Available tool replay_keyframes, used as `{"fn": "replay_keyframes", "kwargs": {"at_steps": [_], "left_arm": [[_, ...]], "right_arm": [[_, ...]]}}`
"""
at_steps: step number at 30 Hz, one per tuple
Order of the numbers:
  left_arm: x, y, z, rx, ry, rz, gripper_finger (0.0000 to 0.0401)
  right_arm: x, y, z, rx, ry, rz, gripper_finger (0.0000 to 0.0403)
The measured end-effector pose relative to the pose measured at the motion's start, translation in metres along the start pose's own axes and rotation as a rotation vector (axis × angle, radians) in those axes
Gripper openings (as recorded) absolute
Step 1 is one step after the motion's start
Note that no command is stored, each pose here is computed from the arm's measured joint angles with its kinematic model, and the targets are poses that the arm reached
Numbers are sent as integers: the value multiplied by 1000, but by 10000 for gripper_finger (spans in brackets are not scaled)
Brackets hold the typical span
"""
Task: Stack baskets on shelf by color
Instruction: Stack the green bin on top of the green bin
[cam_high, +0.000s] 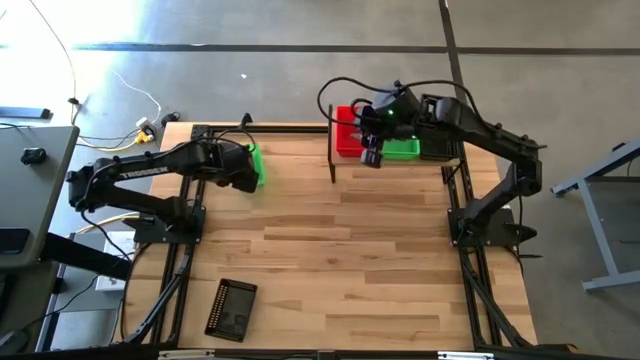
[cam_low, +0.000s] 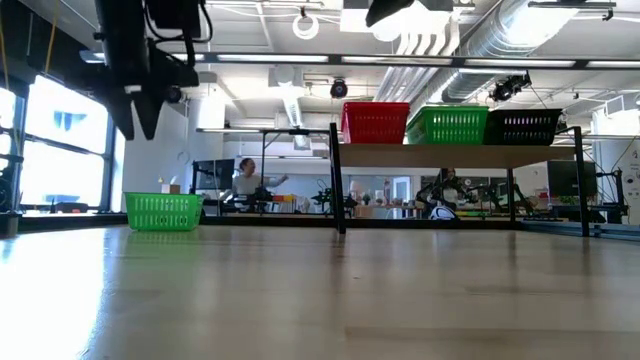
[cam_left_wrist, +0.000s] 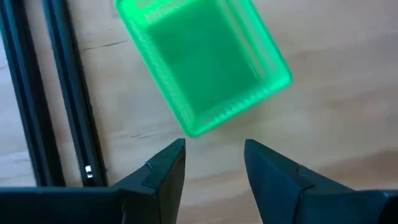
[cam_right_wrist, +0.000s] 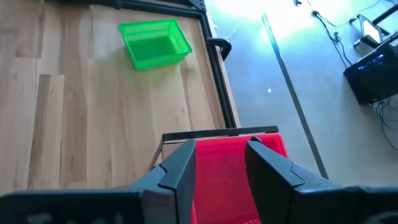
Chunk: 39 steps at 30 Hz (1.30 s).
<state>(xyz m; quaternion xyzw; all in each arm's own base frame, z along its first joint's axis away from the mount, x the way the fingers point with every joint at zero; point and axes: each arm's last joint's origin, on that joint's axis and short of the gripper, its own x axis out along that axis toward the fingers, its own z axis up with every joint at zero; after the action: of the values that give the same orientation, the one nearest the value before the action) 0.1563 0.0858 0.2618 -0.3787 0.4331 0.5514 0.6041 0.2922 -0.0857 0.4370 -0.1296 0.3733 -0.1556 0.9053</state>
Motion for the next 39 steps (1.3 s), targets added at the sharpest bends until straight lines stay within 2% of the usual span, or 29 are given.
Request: {"fn": "replay_keyframes", "kwargs": {"at_steps": [9, 20, 27, 34, 39], "left_arm": [[38, 12, 14, -187, -110, 43, 154], [74, 31, 15, -370, -94, 57, 154], [90, 38, 10, -437, -79, 55, 154], [102, 40, 9, -442, -33, 95, 152], [115, 35, 12, -429, -7, 101, 119]], "right_arm": [[0, 0, 0, -10, -1, 3, 124], [0, 1, 0, -52, -3, 7, 124], [0, 1, 0, -62, -3, 7, 124], [0, 1, 0, -58, -3, 8, 124], [0, 1, 0, -54, -3, 9, 124]]}}
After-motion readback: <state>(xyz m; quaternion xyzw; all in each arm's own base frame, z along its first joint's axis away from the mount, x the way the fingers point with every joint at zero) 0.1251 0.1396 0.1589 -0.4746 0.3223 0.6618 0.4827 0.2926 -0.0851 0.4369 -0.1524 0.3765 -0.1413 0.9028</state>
